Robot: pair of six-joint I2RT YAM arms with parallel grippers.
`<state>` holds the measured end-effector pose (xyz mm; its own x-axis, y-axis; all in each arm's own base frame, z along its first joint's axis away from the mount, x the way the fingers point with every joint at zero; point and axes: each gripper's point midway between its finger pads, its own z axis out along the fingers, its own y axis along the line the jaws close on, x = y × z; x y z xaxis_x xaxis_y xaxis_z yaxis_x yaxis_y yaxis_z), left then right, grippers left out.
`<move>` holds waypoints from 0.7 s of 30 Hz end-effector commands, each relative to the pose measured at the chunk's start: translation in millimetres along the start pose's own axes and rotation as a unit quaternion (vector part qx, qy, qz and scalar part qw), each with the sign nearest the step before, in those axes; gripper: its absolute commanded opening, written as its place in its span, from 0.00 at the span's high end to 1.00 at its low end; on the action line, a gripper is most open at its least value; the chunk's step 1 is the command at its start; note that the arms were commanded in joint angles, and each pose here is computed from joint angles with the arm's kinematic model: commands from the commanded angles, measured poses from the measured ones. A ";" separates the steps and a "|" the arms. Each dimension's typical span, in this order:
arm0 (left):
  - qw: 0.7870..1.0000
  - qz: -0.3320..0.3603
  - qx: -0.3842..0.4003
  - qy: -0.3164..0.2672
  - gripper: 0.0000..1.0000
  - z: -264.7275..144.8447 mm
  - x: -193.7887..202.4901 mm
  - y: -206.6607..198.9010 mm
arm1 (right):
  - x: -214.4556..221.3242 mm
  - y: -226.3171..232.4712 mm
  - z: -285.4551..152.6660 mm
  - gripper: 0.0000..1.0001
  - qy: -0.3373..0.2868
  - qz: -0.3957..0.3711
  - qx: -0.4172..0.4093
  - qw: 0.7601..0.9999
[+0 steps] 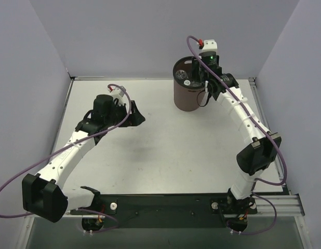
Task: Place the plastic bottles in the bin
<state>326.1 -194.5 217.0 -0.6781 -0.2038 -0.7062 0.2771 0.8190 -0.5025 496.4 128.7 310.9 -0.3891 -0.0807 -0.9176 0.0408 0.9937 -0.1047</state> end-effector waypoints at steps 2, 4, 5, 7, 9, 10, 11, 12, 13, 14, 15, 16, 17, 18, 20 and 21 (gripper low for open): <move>1.000 0.003 0.018 -0.025 0.05 -17.1 -7.8 -9.6 | 27.2 -1.5 -22.3 0.67 0.078 -0.024 -0.018 0.996; 1.000 0.000 0.016 -0.026 0.04 -18.6 -6.4 -9.1 | 2.4 -1.8 -32.2 0.65 0.054 -0.013 -0.025 0.998; 0.999 0.000 0.018 -0.029 0.05 -20.5 -7.1 -10.1 | 0.4 -1.1 -36.4 0.65 0.060 -0.012 -0.030 0.998; 0.999 -0.001 0.018 -0.032 0.05 -22.6 -7.8 -10.6 | -10.9 -2.6 -42.4 0.65 0.067 -0.010 -0.032 0.997; 0.999 0.000 0.018 -0.034 0.04 -25.0 -8.2 -11.2 | -12.9 0.4 -42.6 0.66 0.078 -0.008 -0.038 0.996; 0.999 0.003 0.018 -0.034 0.04 -25.8 -8.6 -11.4 | -15.6 1.3 -42.9 0.66 0.083 -0.009 -0.038 0.996; 0.999 0.004 0.016 -0.034 0.05 -26.6 -9.1 -10.8 | -14.9 3.2 -42.3 0.67 0.087 -0.009 -0.043 0.995; 0.999 0.007 0.016 -0.034 0.05 -27.5 -10.1 -11.3 | -15.9 4.6 -42.5 0.67 0.087 -0.006 -0.046 0.995; 0.999 0.007 0.015 -0.033 0.04 -27.2 -10.4 -10.7 | -16.8 4.4 -43.7 0.67 0.086 -0.005 -0.046 0.995; 0.999 0.007 0.014 -0.033 0.05 -27.8 -11.4 -10.6 | -18.8 4.0 -45.1 0.67 0.084 -0.003 -0.048 0.995; 0.999 0.008 0.014 -0.032 0.05 -28.1 -11.8 -11.1 | -21.3 3.6 -47.2 0.67 0.081 -0.003 -0.050 0.995; 0.999 0.006 0.013 -0.030 0.05 -27.2 -11.1 -10.3 | -23.7 2.7 -48.6 0.67 0.077 -0.004 -0.050 0.996; 0.999 0.006 0.014 -0.031 0.05 -27.2 -11.6 -10.9 | -27.4 1.5 -50.8 0.67 0.072 -0.005 -0.050 0.996; 0.999 0.004 0.015 -0.031 0.04 -26.9 -11.0 -11.0 | -29.0 0.0 -51.5 0.67 0.070 -0.006 -0.049 0.996; 0.999 0.000 0.018 -0.030 0.05 -25.0 -10.3 -11.6 | -32.8 -1.5 -52.3 0.67 0.064 -0.011 -0.046 0.997; 0.999 -0.002 0.019 -0.030 0.05 -25.0 -10.2 -12.0 | -34.1 -1.7 -51.2 0.67 0.062 -0.013 -0.045 0.997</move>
<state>309.4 -187.7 225.4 -0.6658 -0.2170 -0.7139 0.2809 0.8135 -0.5093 465.4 139.9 351.4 -0.5086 -0.0852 -0.8567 -0.0530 0.9963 -0.0677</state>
